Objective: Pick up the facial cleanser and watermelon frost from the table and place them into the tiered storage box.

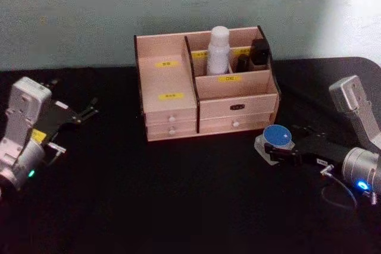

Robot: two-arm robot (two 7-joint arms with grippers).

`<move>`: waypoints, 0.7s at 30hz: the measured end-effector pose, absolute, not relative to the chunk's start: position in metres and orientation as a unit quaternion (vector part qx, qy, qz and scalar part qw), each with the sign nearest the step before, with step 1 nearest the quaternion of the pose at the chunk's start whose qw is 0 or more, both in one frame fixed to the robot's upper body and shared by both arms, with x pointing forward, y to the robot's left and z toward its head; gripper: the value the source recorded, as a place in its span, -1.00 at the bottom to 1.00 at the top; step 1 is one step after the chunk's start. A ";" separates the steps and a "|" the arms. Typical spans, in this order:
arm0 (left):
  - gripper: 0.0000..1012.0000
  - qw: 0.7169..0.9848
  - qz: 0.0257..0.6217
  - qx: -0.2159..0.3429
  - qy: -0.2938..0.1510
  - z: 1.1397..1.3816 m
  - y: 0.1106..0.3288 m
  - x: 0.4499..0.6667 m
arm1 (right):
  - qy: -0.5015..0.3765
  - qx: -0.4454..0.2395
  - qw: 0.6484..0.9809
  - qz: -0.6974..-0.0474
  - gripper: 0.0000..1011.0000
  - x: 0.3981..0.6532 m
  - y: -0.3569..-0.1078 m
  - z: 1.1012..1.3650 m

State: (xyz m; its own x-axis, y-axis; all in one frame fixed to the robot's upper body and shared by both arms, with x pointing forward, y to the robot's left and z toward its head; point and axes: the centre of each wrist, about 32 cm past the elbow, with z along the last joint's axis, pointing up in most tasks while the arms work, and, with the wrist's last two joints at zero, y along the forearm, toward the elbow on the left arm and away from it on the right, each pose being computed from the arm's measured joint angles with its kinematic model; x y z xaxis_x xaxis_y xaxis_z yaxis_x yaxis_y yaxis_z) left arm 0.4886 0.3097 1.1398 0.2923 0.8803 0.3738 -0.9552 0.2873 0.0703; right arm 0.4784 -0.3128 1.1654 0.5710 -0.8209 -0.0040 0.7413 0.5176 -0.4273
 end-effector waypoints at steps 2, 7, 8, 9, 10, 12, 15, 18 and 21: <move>0.98 0.791 0.580 0.141 -0.132 1.140 0.310 0.489 | 0.104 -0.193 0.865 -0.451 0.98 0.479 -0.313 1.165; 0.98 0.791 0.580 0.141 -0.132 1.140 0.310 0.489 | 0.105 -0.194 0.865 -0.451 0.98 0.479 -0.313 1.164; 0.98 0.791 0.580 0.141 -0.132 1.140 0.310 0.489 | 0.106 -0.194 0.865 -0.451 0.98 0.479 -0.313 1.164; 0.98 0.791 0.580 0.141 -0.132 1.140 0.310 0.489 | 0.106 -0.194 0.864 -0.451 0.98 0.479 -0.313 1.164; 0.98 0.791 0.580 0.141 -0.132 1.140 0.310 0.489 | 0.106 -0.194 0.864 -0.451 0.98 0.480 -0.313 1.164; 0.98 0.791 0.580 0.141 -0.132 1.140 0.310 0.489 | 0.107 -0.194 0.864 -0.451 0.98 0.480 -0.313 1.164; 0.98 0.791 0.580 0.141 -0.132 1.140 0.310 0.489 | 0.108 -0.194 0.865 -0.451 0.98 0.480 -0.313 1.164; 0.98 0.791 0.580 0.142 -0.132 1.140 0.310 0.489 | 0.110 -0.195 0.865 -0.450 0.98 0.481 -0.312 1.164; 0.98 0.791 0.580 0.141 -0.132 1.140 0.310 0.489 | 0.112 -0.196 0.865 -0.448 0.98 0.482 -0.312 1.164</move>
